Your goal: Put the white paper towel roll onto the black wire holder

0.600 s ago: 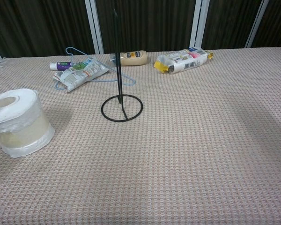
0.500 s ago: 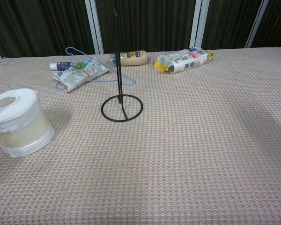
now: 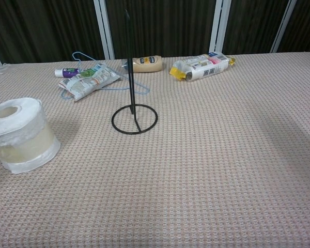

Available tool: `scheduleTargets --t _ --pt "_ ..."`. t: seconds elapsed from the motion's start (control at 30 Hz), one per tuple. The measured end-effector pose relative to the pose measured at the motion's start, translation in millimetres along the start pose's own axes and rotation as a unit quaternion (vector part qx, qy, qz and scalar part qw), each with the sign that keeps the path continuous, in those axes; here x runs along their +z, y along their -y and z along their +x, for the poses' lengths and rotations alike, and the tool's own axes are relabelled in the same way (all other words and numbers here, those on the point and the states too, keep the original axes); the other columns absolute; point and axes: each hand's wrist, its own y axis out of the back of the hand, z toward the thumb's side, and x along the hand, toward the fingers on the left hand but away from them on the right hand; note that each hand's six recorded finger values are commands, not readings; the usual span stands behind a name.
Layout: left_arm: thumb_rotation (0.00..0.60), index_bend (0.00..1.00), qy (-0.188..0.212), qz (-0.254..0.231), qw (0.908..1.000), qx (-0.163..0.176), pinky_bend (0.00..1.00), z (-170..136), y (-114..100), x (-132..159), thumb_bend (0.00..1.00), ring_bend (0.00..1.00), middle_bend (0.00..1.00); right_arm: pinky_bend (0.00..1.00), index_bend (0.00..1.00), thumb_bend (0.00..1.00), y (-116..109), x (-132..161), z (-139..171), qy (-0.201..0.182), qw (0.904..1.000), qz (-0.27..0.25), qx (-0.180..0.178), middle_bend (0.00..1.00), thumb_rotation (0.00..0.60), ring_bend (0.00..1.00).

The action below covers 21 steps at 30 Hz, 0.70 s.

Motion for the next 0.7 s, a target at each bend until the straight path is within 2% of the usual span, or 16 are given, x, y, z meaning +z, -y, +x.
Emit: scheduleTargets --t 0.23,0.37,0.43,0.5,0.57,0.6,0.63,0.7 --pt "0.600 0.00 -0.021 0.021 0.9996 -0.001 0.00 25 13 -13 0.30 0.00 0.00 0.00 0.00 0.12 -5 -2 1 0.004 1.0000 -0.004 -0.005 0.00 0.600 0.00" --pt "0.600 0.00 -0.028 0.006 0.9996 -0.001 0.00 36 21 -17 0.30 0.00 0.00 0.00 0.00 0.12 -5 -2 1 0.005 1.0000 -0.005 -0.005 0.00 0.600 0.00" --pt "0.600 0.00 -0.035 -0.007 0.9993 -0.007 0.05 39 24 -19 0.30 0.00 0.00 0.00 0.00 0.12 -5 -2 2 0.004 1.0000 -0.005 -0.005 0.00 0.600 0.00" --pt "0.600 0.00 -0.041 -0.026 0.9988 -0.011 0.15 42 26 -20 0.31 0.00 0.00 0.00 0.00 0.12 -5 -2 2 0.004 1.0000 -0.006 -0.005 0.00 0.600 0.00" --pt "0.600 0.01 -0.045 -0.043 0.9980 -0.014 0.36 45 28 -21 0.34 0.13 0.07 0.00 0.00 0.12 -6 -2 2 0.004 0.9999 -0.007 -0.007 0.00 0.600 0.00" --pt "0.600 0.04 -0.048 -0.054 0.9973 -0.016 0.45 47 29 -21 0.35 0.21 0.14 0.00 0.00 0.12 -7 -2 2 0.004 0.9999 -0.007 -0.007 0.00 0.600 0.00" --pt "0.600 0.11 -0.050 -0.063 0.9967 -0.014 0.57 48 29 -21 0.37 0.33 0.25 0.00 0.00 0.12 -7 -3 2 0.004 0.9999 -0.007 -0.008 0.00 0.600 0.00" --pt "0.600 0.29 -0.053 -0.085 0.9950 0.000 0.74 52 26 -20 0.42 0.50 0.43 0.00 0.00 0.12 -7 -3 2 0.004 0.9999 -0.008 -0.007 0.00 0.600 0.00"
